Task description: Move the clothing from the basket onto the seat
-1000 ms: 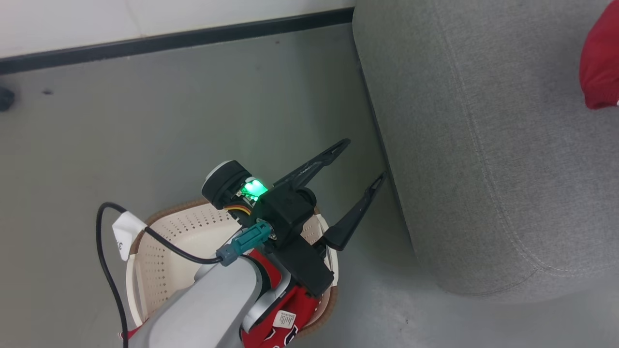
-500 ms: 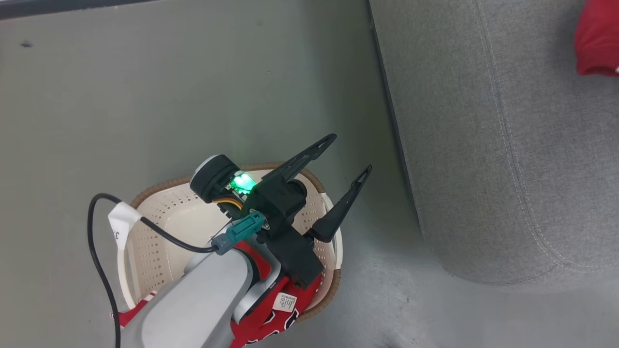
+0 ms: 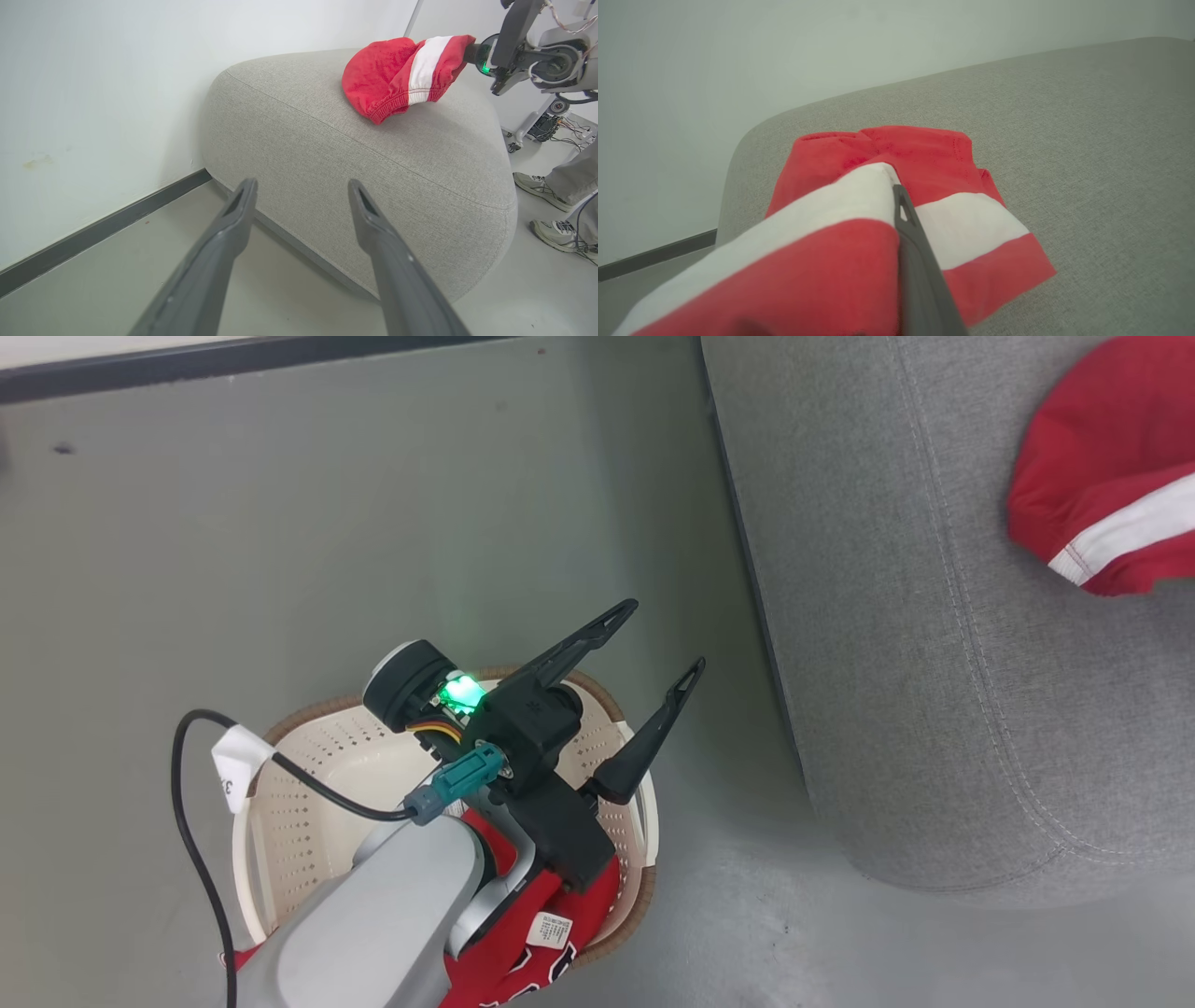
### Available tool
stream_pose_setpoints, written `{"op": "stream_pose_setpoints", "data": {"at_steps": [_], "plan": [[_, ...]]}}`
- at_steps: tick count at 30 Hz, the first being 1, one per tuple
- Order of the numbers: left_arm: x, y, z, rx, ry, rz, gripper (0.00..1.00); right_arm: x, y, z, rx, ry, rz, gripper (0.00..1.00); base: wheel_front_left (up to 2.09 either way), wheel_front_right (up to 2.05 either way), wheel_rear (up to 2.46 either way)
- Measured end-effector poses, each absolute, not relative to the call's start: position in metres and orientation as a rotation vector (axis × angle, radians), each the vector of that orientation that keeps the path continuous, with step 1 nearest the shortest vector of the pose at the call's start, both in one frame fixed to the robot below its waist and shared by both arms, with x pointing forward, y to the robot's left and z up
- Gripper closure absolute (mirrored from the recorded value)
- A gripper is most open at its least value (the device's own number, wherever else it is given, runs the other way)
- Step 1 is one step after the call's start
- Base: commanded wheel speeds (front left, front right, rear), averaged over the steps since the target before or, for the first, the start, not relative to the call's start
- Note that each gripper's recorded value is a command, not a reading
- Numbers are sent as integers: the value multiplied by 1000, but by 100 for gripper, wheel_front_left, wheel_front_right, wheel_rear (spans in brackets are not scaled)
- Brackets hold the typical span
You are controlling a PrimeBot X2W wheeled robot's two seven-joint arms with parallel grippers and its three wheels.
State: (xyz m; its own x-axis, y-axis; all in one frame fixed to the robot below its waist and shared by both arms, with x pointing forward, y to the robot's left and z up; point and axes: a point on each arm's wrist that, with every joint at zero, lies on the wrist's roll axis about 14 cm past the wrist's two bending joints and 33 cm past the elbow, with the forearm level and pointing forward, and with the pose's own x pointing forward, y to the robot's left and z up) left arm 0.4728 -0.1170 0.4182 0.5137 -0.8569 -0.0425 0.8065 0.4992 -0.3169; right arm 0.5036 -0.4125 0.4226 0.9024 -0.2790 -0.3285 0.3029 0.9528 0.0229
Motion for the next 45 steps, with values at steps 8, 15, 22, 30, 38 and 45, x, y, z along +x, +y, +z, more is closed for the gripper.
{"op": "stream_pose_setpoints", "data": {"at_steps": [8,15,22,30,38,45], "plan": [[473,-117,430,-277,175,-1005,0,481,-424,411,29,440,-320,78,0,0,0],[472,-114,437,-268,161,-996,0,476,-414,411,-5,482,-275,0,0,0,0],[471,-112,451,-253,133,-987,0,457,-413,411,-49,548,-248,0,0,0,0],[460,-106,460,-255,123,-966,0,425,-403,406,-49,617,-203,0,0,0,0],[446,-99,475,-264,111,-947,0,389,-392,406,-28,677,-154,0,0,0,0],[434,-93,492,-263,78,-930,0,379,-389,433,-26,611,-117,0,0,0,0]]}}
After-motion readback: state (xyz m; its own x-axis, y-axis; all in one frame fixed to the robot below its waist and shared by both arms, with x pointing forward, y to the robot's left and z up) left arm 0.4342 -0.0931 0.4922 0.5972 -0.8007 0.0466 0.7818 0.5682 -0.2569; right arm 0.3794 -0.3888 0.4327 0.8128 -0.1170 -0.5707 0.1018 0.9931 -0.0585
